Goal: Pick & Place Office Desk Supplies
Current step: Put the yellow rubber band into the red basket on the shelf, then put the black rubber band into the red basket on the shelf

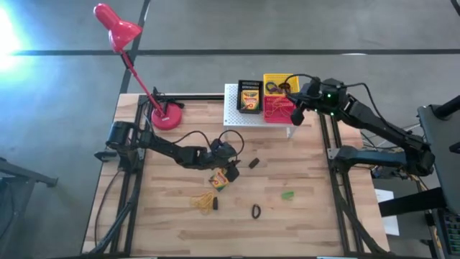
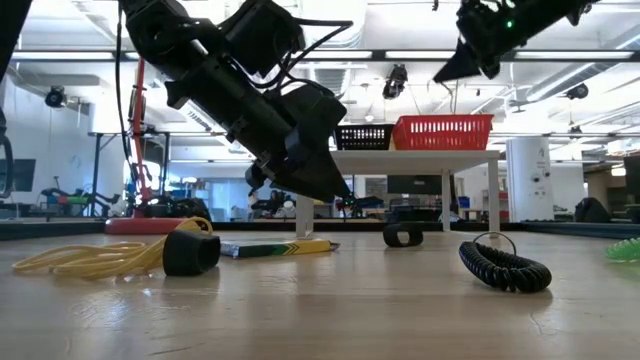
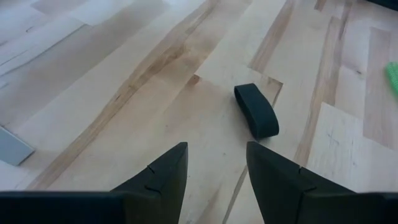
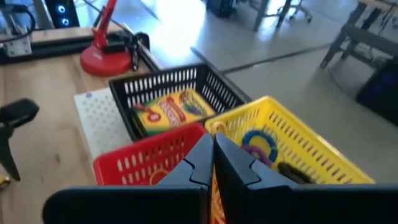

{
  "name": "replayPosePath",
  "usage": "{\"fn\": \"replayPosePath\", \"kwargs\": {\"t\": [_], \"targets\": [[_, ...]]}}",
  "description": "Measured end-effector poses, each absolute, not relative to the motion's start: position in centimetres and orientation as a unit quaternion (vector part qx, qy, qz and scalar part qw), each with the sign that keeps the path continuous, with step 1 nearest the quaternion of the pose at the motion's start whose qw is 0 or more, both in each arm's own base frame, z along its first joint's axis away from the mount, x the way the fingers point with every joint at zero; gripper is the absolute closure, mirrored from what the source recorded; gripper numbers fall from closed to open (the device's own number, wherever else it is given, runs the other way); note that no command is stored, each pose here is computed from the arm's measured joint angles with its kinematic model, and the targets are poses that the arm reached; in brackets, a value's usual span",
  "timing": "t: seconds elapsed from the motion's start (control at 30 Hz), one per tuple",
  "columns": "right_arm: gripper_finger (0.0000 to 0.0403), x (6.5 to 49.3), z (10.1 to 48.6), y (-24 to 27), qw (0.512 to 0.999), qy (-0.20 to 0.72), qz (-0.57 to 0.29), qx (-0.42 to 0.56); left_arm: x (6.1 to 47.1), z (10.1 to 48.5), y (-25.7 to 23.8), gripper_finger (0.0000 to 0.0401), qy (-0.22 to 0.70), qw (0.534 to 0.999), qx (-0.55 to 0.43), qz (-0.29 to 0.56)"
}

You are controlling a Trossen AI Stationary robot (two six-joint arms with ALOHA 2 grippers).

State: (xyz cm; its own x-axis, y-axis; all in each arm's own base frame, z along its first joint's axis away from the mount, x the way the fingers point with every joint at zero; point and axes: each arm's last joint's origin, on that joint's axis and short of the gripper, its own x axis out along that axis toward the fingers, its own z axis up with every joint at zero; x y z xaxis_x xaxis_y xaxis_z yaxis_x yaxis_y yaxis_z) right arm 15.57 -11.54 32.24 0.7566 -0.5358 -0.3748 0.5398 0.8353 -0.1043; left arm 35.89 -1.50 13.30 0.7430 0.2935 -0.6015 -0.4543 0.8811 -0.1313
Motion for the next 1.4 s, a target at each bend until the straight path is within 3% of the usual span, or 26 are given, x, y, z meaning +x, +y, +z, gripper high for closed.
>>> {"fn": "replayPosePath", "kwargs": {"t": [0.23,0.43,0.53,0.63,0.7,0.8,0.93,1.07,1.17,1.4], "targets": [[0.0391,15.5,31.2,-11.5,0.934,0.215,-0.285,0.035,35.9,13.3,-1.5,0.0232,0.296,0.924,-0.133,0.202],[0.0339,15.1,32.3,-10.9,0.937,0.239,-0.247,0.06,35.9,13.3,-1.5,0.0232,0.297,0.925,-0.126,0.199],[0.0311,15.3,33.1,-10.3,0.954,0.225,-0.176,0.089,35.9,13.3,-1.5,0.0232,0.297,0.925,-0.126,0.199],[0.0293,16.1,32.7,-9.0,0.97,0.21,-0.046,0.112,35.9,13.4,-1.4,0.0232,0.294,0.926,-0.123,0.202],[0.0286,16.9,31.6,-7.7,0.969,0.212,0.033,0.119,35.9,13.4,-1.4,0.0232,0.291,0.926,-0.123,0.206],[0.0283,18.1,28.8,-5.6,0.961,0.233,0.08,0.127,35.9,13.4,-1.5,0.0232,0.291,0.924,-0.13,0.209],[0.0282,19.4,24.9,-2.7,0.959,0.247,0.092,0.104,35.5,13.0,-2.1,0.0232,0.321,0.919,-0.128,0.192],[0.0282,20.6,21.4,-0.8,0.969,0.235,0.035,0.068,35.3,12.9,-2.6,0.0232,0.334,0.916,-0.123,0.187],[0.028,21.4,19.0,-0.6,0.968,0.241,-0.005,0.076,35.3,12.9,-2.6,0.0232,0.334,0.915,-0.123,0.189],[0.0262,23.9,15.4,-0.7,0.951,0.306,0.002,0.037,35.5,13.1,-2.4,0.0232,0.322,0.918,-0.125,0.193]]}}
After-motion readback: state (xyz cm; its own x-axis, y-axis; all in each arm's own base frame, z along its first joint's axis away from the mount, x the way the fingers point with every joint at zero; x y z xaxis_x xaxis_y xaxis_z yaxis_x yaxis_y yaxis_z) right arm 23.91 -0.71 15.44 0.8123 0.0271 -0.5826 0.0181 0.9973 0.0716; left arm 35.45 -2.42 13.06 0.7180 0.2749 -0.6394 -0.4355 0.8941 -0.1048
